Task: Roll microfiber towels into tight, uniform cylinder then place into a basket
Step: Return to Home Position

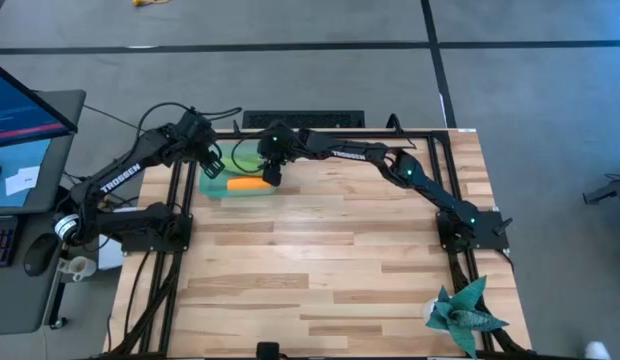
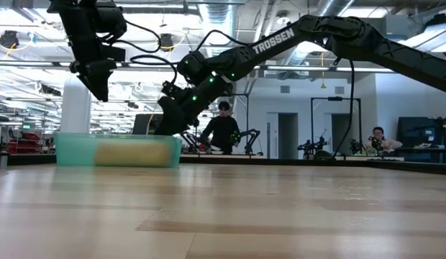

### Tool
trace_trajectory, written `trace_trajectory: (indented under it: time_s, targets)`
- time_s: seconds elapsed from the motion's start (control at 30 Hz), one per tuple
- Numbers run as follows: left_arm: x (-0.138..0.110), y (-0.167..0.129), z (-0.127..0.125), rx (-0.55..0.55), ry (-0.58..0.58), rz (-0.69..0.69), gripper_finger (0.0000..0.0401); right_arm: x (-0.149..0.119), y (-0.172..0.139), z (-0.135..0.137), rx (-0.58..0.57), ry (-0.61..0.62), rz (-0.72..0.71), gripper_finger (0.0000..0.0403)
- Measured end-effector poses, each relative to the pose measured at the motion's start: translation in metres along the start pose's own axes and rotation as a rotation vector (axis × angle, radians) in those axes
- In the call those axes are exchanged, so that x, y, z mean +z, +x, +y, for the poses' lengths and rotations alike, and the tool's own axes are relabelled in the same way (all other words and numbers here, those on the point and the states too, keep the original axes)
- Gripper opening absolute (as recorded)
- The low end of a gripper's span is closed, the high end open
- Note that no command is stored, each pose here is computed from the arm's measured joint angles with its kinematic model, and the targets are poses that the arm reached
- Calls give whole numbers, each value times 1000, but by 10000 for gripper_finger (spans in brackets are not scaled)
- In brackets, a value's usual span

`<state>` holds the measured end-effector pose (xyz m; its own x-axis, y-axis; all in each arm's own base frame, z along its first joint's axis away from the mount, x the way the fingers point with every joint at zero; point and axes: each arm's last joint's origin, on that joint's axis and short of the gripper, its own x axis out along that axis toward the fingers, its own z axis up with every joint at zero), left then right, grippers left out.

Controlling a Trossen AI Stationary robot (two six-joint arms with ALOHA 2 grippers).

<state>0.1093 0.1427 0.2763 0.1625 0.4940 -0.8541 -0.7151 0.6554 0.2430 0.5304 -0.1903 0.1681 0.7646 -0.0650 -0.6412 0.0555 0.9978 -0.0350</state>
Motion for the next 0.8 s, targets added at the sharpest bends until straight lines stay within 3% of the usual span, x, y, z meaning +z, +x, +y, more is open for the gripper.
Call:
trace_trajectory:
  time_s: [0.2, 0.4, 0.53, 0.63, 0.8]
  targets:
    - [-2, 0, 0, -6, 4, 18, 167, 13, -20, -2, 5, 33, -3, 225]
    - [-5, -2, -4, -136, 15, 29, 167, 36, -72, 5, 43, -10, 54, 214]
    - [-12, -8, -7, -218, 2, -49, 167, 48, -108, 25, 88, -80, 134, 197]
    - [-25, -13, -10, -217, -61, -126, 167, 51, -128, 43, 132, -128, 205, 184]
    - [-49, -21, -18, -256, -115, -284, 167, 49, -144, 67, 198, -164, 311, 162]
